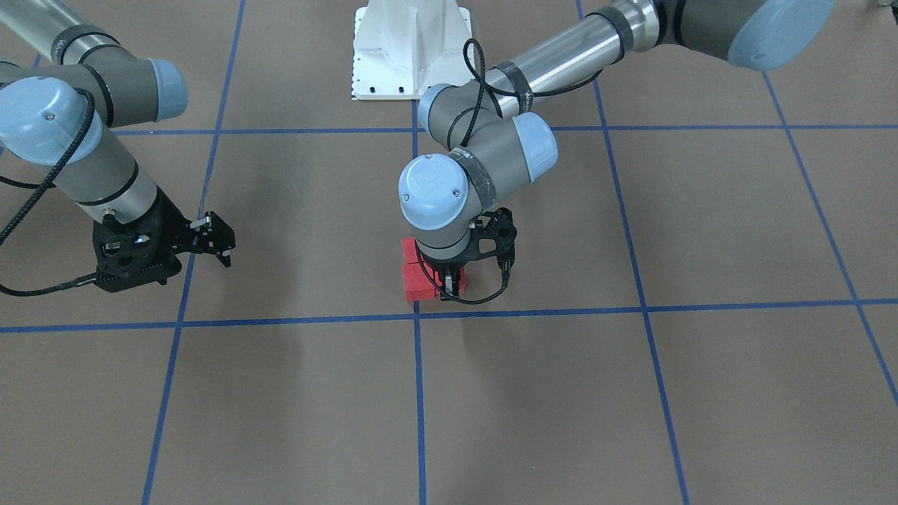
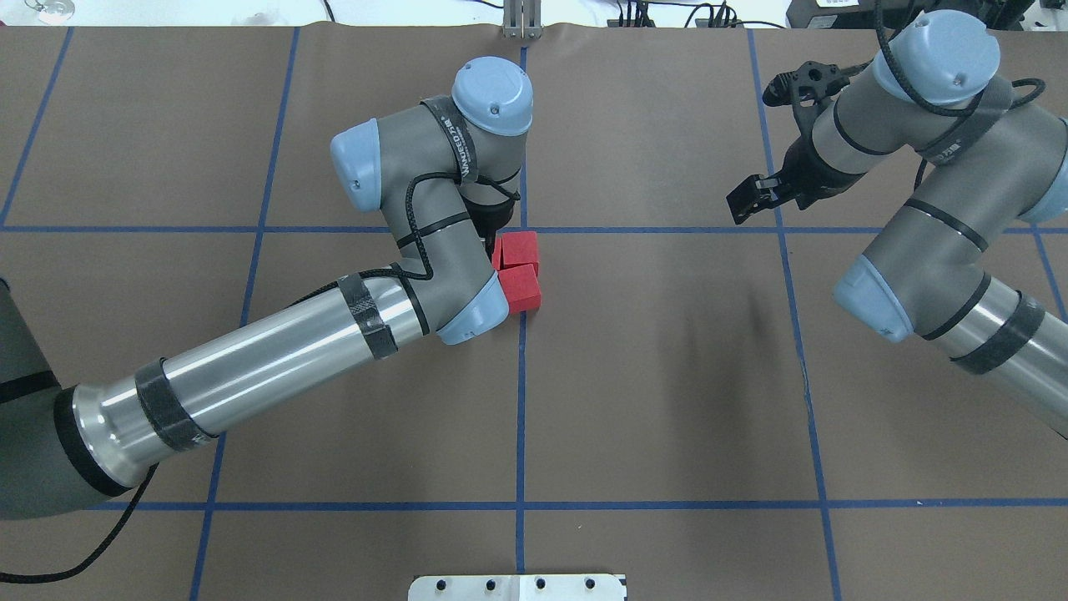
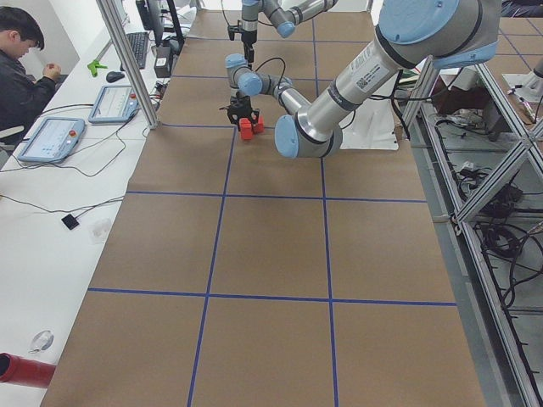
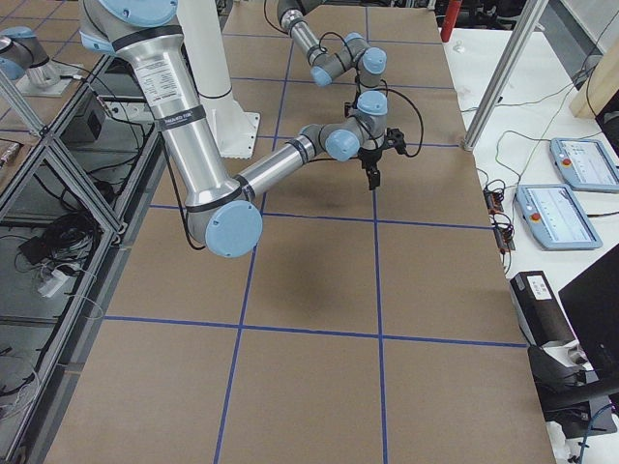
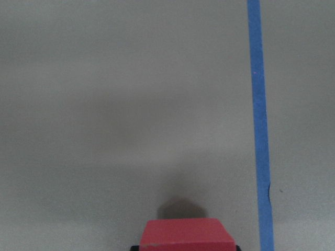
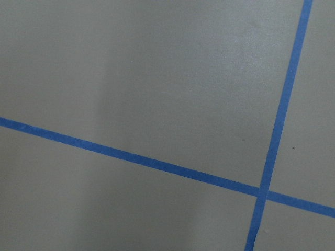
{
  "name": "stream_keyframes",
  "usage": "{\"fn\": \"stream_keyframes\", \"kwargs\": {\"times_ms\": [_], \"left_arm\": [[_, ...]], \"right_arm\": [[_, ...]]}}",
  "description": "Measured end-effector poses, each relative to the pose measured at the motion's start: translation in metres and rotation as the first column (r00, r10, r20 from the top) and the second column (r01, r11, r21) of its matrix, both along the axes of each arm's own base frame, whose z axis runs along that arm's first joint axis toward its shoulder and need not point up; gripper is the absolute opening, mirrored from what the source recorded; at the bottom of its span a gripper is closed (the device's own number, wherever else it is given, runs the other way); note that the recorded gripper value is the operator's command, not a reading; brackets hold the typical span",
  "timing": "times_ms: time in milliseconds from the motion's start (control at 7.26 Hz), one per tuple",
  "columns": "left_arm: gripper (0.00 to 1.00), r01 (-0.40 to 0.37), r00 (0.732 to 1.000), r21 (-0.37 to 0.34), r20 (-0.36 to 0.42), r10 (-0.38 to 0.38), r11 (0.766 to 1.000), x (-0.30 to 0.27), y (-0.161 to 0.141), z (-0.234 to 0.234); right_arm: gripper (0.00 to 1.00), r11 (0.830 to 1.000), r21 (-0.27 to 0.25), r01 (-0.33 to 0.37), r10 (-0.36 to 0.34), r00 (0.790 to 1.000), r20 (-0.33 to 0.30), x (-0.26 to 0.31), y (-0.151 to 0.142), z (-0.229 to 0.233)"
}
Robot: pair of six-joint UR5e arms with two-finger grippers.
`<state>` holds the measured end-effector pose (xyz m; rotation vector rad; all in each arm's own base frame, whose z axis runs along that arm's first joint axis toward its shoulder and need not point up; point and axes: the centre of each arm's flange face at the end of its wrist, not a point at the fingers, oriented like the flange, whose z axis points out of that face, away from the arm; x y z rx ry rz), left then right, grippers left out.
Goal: Form red blocks into L shape at center
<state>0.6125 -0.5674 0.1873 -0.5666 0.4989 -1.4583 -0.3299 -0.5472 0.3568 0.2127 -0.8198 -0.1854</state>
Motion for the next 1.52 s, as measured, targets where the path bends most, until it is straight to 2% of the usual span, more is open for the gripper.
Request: {"fn": "stream_keyframes", "kwargs": {"times_ms": [413, 689, 827, 964, 1102, 1240, 1378, 1516], "left_arm": [[1.0, 0.002, 1.0, 0.001, 0.004, -0.002, 1.0, -0.004, -0.002, -0.001], [1.0, -0.006, 0.997, -0.029, 0.076, 0.009, 1.0, -0.025, -0.008, 0.001], [1.0, -0.048, 0.993, -0.018, 0.111, 0.05, 0.999, -0.041, -0.008, -0.002], [1.0, -0.098, 0.988, 0.032, 0.126, 0.093, 0.995, -0.064, -0.009, -0.006], [1.0, -0.165, 0.98, 0.11, 0.134, 0.15, 0.98, -0.09, -0.005, 0.002], [1.0, -0.257, 0.961, 0.202, 0.153, 0.229, 0.945, -0.119, 0.004, 0.025], [1.0, -0.362, 0.93, 0.294, 0.186, 0.318, 0.885, -0.153, 0.014, 0.054], [1.0, -0.465, 0.885, 0.38, 0.232, 0.404, 0.8, -0.191, 0.021, 0.082]], "right_arm": [[0.99, 1.0, 0.0, -0.004, 0.004, 1.0, 0.0, 0.002, -0.002, 0.0], [0.99, 1.0, 0.004, -0.006, 0.006, 1.0, 0.001, 0.003, -0.002, -0.002], [0.99, 1.0, 0.005, -0.01, 0.01, 1.0, 0.002, 0.004, -0.003, -0.003], [0.99, 1.0, 0.009, -0.013, 0.013, 1.0, 0.006, 0.005, -0.002, -0.005], [0.99, 1.0, 0.012, -0.015, 0.015, 1.0, 0.011, 0.007, -0.002, -0.006], [0.99, 1.0, 0.008, -0.028, 0.028, 1.0, 0.008, 0.017, -0.003, -0.002], [0.99, 0.998, -0.006, -0.057, 0.057, 0.998, -0.005, 0.036, -0.009, 0.01], [0.99, 0.995, -0.026, -0.093, 0.092, 0.995, -0.024, 0.062, -0.016, 0.028]]}}
